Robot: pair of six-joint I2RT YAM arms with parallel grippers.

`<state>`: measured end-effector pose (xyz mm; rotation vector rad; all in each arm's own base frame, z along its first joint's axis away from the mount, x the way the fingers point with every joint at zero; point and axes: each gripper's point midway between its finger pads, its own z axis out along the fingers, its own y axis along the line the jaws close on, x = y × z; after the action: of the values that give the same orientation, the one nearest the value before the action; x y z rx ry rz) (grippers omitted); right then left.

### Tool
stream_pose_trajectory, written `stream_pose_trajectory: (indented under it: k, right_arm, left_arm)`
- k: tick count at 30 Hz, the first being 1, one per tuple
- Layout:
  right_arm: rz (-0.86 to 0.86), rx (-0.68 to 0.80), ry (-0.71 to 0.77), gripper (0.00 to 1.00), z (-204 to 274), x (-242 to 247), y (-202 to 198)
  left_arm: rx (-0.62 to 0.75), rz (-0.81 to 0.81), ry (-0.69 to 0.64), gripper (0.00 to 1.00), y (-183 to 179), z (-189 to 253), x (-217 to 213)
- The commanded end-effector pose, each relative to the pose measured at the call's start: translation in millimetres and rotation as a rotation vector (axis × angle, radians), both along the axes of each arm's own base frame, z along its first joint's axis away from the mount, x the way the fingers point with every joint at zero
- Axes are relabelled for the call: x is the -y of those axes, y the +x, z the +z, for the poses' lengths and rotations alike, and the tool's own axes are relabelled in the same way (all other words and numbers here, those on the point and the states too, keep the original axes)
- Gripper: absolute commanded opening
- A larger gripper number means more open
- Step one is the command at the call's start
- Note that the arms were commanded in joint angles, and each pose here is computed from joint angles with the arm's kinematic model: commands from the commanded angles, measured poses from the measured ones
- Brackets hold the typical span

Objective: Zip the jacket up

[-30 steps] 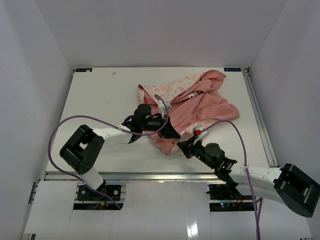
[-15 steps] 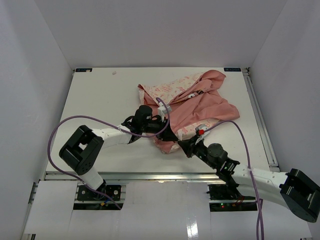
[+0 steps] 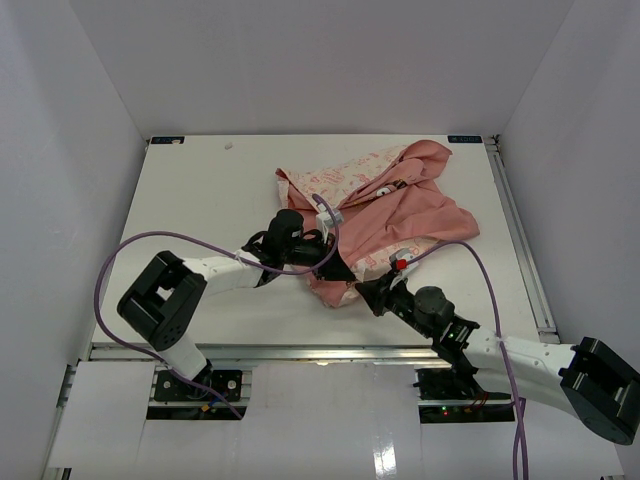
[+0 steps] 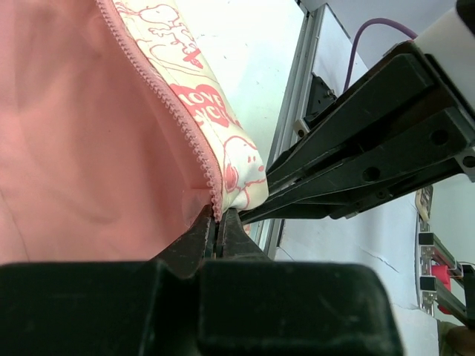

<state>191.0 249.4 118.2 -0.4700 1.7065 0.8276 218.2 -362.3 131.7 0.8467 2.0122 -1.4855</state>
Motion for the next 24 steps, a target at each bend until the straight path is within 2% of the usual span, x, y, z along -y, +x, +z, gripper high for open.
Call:
stream_pose_trajectory:
  k: [1, 5, 9, 11, 14, 17, 19, 21, 24]
  right_arm:
    - [0.065, 0.063, 0.027, 0.17, 29.8, -15.4, -1.1]
    - [0.007, 0.082, 0.001, 0.21, 37.6, -8.6, 8.6]
    - [-0.095, 0.117, -0.023, 0.21, 47.5, 6.5, 22.0]
    - [-0.125, 0.135, -0.046, 0.19, 49.6, 11.8, 26.6]
    - [-0.197, 0.168, -0.103, 0.08, 49.3, 24.8, 38.5]
    - [-0.252, 0.164, -0.163, 0.08, 41.3, 40.6, 56.0]
    - [-0.226, 0.145, -0.171, 0.08, 36.2, 43.3, 62.1]
    - [-0.215, 0.112, -0.155, 0.09, 29.0, 50.6, 68.1]
    - [-0.182, 0.082, -0.088, 0.21, 23.2, 47.4, 63.5]
  left_arm:
    - [0.065, -0.033, -0.091, 0.00, -9.4, 48.2, -2.4]
    - [0.083, -0.043, -0.098, 0.00, -14.1, 65.7, -5.7]
    - [0.084, -0.138, -0.136, 0.00, -29.4, 81.6, -6.5]
    - [0.081, -0.173, -0.134, 0.00, -33.1, 84.8, -6.6]
    - [0.080, -0.181, -0.104, 0.00, -33.0, 82.8, -7.7]
    - [0.115, -0.170, -0.065, 0.00, -25.3, 76.8, -7.2]
    - [0.124, -0.166, -0.039, 0.00, -18.8, 69.6, -5.1]
    - [0.115, -0.170, -0.003, 0.00, -10.0, 59.2, -1.7]
    - [0.107, -0.163, 0.031, 0.00, 3.4, 49.9, 0.6]
